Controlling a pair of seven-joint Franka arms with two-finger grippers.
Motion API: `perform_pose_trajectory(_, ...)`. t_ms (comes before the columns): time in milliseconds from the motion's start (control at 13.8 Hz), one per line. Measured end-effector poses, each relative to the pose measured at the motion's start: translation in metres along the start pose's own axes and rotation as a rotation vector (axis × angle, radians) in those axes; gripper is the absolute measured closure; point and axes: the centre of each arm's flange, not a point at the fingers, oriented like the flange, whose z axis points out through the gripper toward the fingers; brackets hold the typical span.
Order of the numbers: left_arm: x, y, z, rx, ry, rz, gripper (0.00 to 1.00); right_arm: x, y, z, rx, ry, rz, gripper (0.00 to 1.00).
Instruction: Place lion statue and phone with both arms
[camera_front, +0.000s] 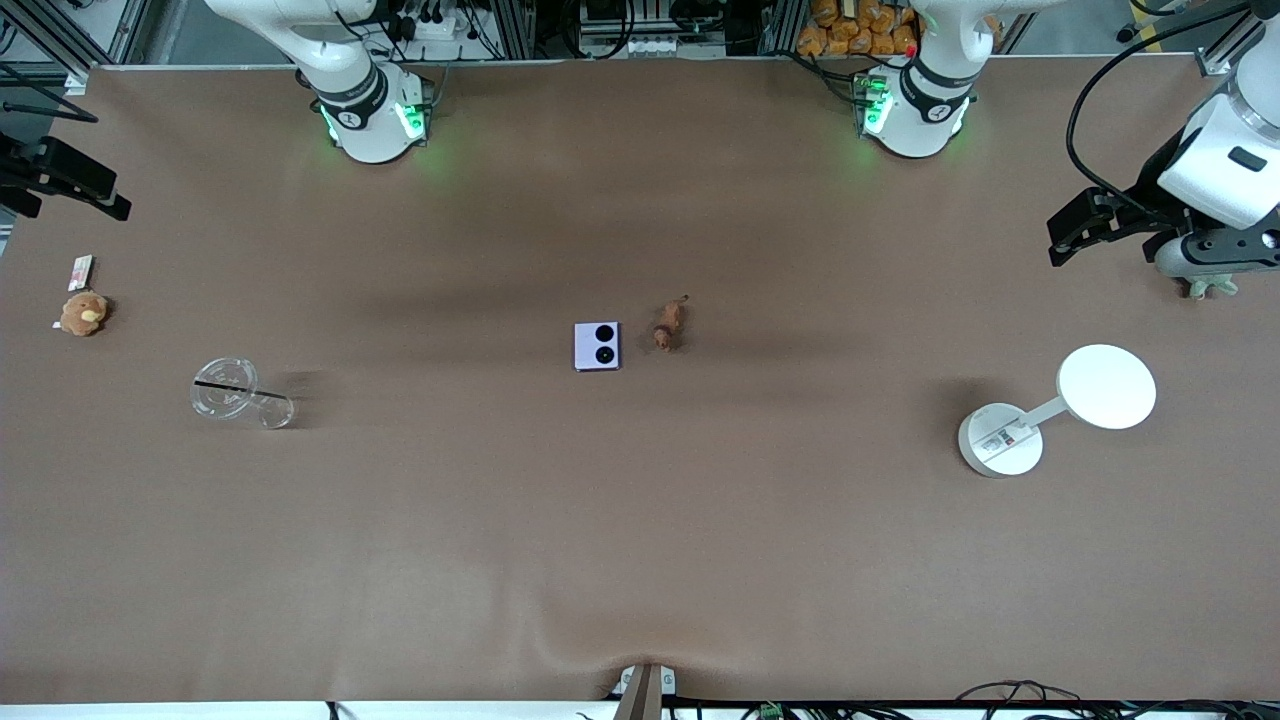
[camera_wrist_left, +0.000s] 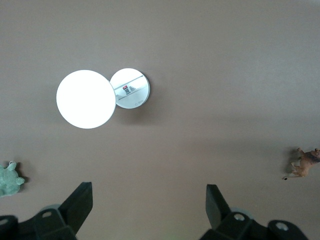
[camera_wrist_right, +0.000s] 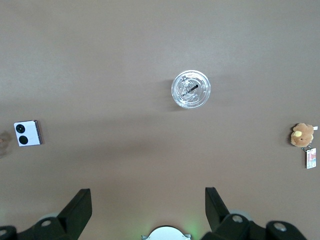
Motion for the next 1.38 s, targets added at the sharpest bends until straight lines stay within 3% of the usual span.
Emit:
perform_pose_trajectory(1017,0.0,0.011,0.006,0.0,-0.012,0.031,0.0,0.0,-0.001,0.0,0.0,0.0,-0.001,0.0)
perform_pose_trajectory(1380,-0.002,0.047,0.02,-0.002,-0.038,0.096,0.0,0.0,0.001,0.0,0.0,-0.001,0.001,0.0)
